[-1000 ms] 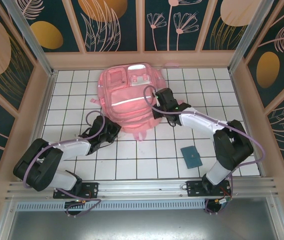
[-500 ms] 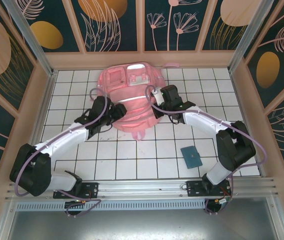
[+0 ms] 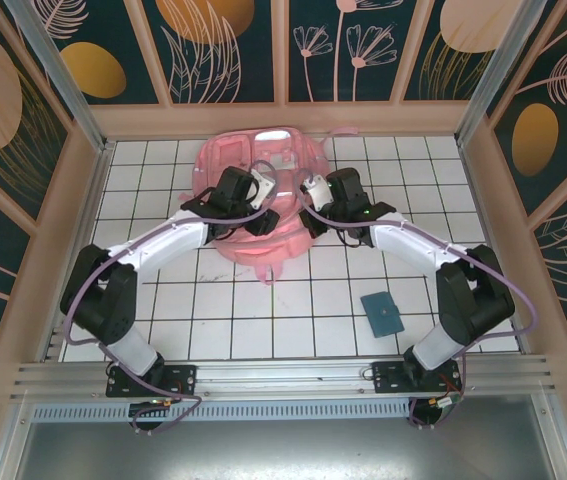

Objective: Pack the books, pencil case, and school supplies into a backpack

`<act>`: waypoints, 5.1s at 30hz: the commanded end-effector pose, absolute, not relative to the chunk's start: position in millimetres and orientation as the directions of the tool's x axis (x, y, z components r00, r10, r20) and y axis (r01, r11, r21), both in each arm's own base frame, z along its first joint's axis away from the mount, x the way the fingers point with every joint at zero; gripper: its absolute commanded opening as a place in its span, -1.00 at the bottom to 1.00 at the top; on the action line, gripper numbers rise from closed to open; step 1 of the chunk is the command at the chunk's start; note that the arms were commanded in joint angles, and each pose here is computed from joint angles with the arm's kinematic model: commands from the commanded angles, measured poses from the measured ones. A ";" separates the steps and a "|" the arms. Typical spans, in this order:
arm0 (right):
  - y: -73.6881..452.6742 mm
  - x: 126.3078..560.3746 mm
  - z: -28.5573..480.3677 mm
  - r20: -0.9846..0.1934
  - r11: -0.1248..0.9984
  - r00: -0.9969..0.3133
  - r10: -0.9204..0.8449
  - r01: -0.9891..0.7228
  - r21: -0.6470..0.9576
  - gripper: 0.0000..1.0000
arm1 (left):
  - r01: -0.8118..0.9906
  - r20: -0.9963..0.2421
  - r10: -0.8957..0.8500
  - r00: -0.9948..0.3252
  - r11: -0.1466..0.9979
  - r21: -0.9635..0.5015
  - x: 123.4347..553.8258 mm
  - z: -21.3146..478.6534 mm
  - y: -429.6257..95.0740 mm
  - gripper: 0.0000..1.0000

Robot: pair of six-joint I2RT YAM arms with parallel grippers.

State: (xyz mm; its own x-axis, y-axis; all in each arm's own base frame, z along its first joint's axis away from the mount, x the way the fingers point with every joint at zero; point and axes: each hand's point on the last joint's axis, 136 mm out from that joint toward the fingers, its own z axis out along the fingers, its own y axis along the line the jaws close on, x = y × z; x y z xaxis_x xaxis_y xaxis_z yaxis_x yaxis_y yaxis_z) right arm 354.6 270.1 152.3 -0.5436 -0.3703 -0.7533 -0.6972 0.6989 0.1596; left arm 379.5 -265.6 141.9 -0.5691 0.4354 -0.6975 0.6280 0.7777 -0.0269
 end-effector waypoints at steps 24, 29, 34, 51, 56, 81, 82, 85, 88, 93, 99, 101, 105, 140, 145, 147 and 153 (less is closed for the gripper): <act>226.7 408.4 198.5 -0.842 0.752 -0.313 -0.439 -0.641 -0.154 -1.00 | 0.842 -0.652 0.720 -0.238 0.488 0.231 360.1 141.5 -264.6 -0.99; 223.9 429.7 208.7 -0.840 0.741 -0.276 -0.468 -0.641 -0.202 -1.00 | 0.849 -0.668 0.701 -0.251 0.490 0.195 346.6 136.1 -262.4 -1.00; 207.1 432.4 196.4 -0.814 0.721 -0.290 -0.503 -0.660 -0.210 -1.00 | 0.841 -0.672 0.697 -0.252 0.501 0.204 340.4 138.3 -256.2 -1.00; 208.7 468.1 204.3 -0.867 0.708 -0.217 -0.448 -0.679 -0.196 -1.00 | 0.872 -0.699 0.666 -0.261 0.473 0.125 313.9 139.9 -258.4 -1.00; 206.3 505.1 198.0 -0.862 0.785 -0.313 -0.398 -0.603 -0.143 -1.00 | 0.870 -0.717 0.654 -0.240 0.472 0.140 314.2 147.0 -259.0 -1.00; 282.1 356.5 190.1 -0.849 0.271 -0.193 -0.493 -0.961 0.060 0.25 | 0.816 -0.775 0.599 -0.199 0.540 0.208 311.6 178.0 -244.6 -1.00; 285.2 356.4 186.5 -0.844 0.265 -0.188 -0.503 -0.963 0.057 0.24 | 0.814 -0.774 0.600 -0.201 0.542 0.209 311.6 177.4 -243.9 -1.00; 292.8 357.5 174.7 -0.828 0.244 -0.179 -0.531 -0.968 0.053 0.20 | 0.813 -0.774 0.600 -0.201 0.543 0.210 311.2 177.1 -243.3 -1.00; 298.5 361.0 165.1 -0.816 0.227 -0.178 -0.551 -0.972 0.058 0.10 | 0.811 -0.777 0.597 -0.197 0.545 0.213 311.4 178.2 -243.2 -1.00; 307.9 360.0 156.1 -0.814 0.174 -0.152 -0.560 -0.983 0.064 0.05 | 0.809 -0.784 0.591 -0.189 0.546 0.217 311.2 179.9 -243.4 -1.00; 320.3 360.4 147.6 -0.816 0.126 -0.084 -0.572 -0.992 0.013 0.07 | 0.812 -0.783 0.593 -0.186 0.542 0.218 310.7 178.6 -243.4 -1.00; 323.8 360.2 147.7 -0.821 0.105 -0.054 -0.568 -0.994 -0.007 0.07 | 0.812 -0.780 0.598 -0.186 0.540 0.220 310.5 177.5 -243.1 -1.00; 328.3 354.8 149.9 -0.831 0.050 -0.013 -0.556 -0.999 -0.018 -0.19 | 0.813 -0.775 0.602 -0.189 0.539 0.221 310.4 175.3 -242.2 -1.00; 293.1 308.9 169.5 -0.813 0.447 -0.335 -0.476 -0.888 0.104 -1.00 | 0.699 -0.875 0.322 -0.361 0.715 -0.026 348.4 185.7 -264.3 0.00; 277.3 338.2 184.7 -0.841 0.563 -0.363 -0.402 -0.822 0.086 -1.00 | 0.578 -0.887 0.186 -0.422 0.809 -0.105 344.3 195.4 -232.3 0.14; 268.4 351.8 189.8 -0.848 0.614 -0.380 -0.369 -0.785 0.084 -1.00 | 0.528 -0.895 0.108 -0.434 0.835 -0.156 343.1 203.0 -219.2 0.18; 248.9 377.7 193.7 -0.847 0.704 -0.429 -0.314 -0.703 0.095 -1.00 | 0.290 -0.886 -0.099 -0.452 0.923 -0.252 349.6 207.2 -168.1 0.40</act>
